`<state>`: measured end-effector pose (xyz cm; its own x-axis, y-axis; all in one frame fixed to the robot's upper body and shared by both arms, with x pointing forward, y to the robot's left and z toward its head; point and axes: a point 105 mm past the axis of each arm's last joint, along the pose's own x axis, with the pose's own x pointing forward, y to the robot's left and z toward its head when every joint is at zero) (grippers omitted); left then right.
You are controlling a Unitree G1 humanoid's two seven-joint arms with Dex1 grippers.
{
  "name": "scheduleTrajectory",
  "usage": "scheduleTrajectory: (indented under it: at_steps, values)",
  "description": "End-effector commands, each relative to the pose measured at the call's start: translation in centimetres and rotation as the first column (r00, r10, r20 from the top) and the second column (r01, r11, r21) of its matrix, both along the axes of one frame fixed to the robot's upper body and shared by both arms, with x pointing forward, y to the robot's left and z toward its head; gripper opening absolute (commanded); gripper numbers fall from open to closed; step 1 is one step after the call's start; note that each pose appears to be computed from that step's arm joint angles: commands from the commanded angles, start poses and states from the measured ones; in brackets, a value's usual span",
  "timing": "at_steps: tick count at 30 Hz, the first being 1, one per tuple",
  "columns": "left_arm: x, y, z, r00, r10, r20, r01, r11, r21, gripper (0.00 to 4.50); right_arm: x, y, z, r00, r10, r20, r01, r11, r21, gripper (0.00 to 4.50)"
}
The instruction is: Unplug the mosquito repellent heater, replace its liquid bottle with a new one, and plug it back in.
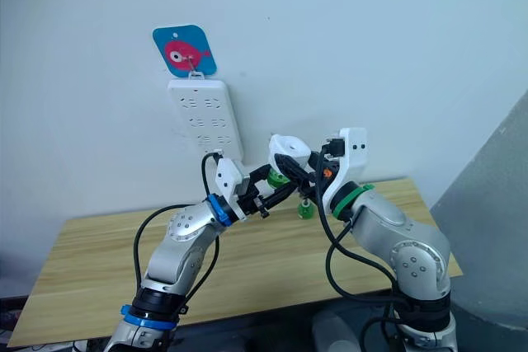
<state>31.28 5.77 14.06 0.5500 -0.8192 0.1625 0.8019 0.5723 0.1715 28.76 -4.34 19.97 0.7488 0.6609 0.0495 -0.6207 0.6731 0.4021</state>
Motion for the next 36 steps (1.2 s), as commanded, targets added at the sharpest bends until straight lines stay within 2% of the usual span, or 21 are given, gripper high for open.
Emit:
scheduleTrajectory:
  at_steps: [1, 4, 9, 12, 16, 22, 26, 31, 33, 36]
  values:
    - [0.0, -0.5, 1.2, 0.998, -0.005, 0.062, 0.005, 1.0, -0.002, 3.57, -0.6, 0.9, 1.8, 0.997, 0.038, 0.069, -0.042, 0.998, 0.055, 2.97]
    - [-0.2, -0.7, 0.8, 0.999, -0.026, 0.042, 0.026, 1.0, 0.013, 4.48, -0.6, 0.8, 1.9, 0.997, 0.031, 0.074, -0.036, 0.997, 0.061, 2.97]
    - [-0.1, 0.5, 0.4, 1.0, -0.016, 0.013, 0.016, 0.999, 0.037, 4.49, -0.4, 0.6, 2.1, 0.996, 0.02, 0.086, -0.025, 0.998, 0.065, 2.97]
    - [-0.1, 3.0, -0.2, 0.999, 0.022, -0.028, -0.02, 0.997, 0.081, 4.49, -0.2, 0.1, 2.5, 0.994, -0.002, 0.114, -0.003, 0.999, 0.044, 2.97]
    - [-0.7, 7.4, 0.0, 0.993, 0.108, -0.047, -0.101, 0.987, 0.125, 4.49, 0.1, -0.9, 3.0, 0.981, -0.029, 0.191, 0.04, 0.998, -0.053, 2.97]
    - [-2.5, 13.2, 1.6, 0.956, 0.288, -0.054, -0.282, 0.954, 0.101, 4.49, -0.5, -1.3, 3.3, 0.962, 0.013, 0.271, 0.032, 0.986, -0.164, 2.97]
    - [-1.3, 16.0, 2.8, 0.906, 0.423, -0.023, -0.419, 0.903, 0.097, 4.49, -0.8, -1.3, 3.1, 0.959, 0.028, 0.28, 0.025, 0.983, -0.182, 2.97]
    - [0.8, 16.1, 3.2, 0.91, 0.41, -0.056, -0.401, 0.908, 0.123, 4.49, -1.3, -0.7, 2.9, 0.957, 0.065, 0.283, -0.005, 0.978, -0.206, 2.97]
    - [2.2, 17.1, 3.6, 0.894, 0.443, -0.069, -0.434, 0.894, 0.109, 4.49, -1.6, -0.5, 2.7, 0.954, 0.084, 0.287, -0.017, 0.974, -0.227, 2.97]
    - [3.3, 17.8, 3.9, 0.886, 0.458, -0.071, -0.449, 0.887, 0.112, 4.49, -1.8, -0.4, 2.6, 0.952, 0.093, 0.291, -0.02, 0.969, -0.245, 2.97]
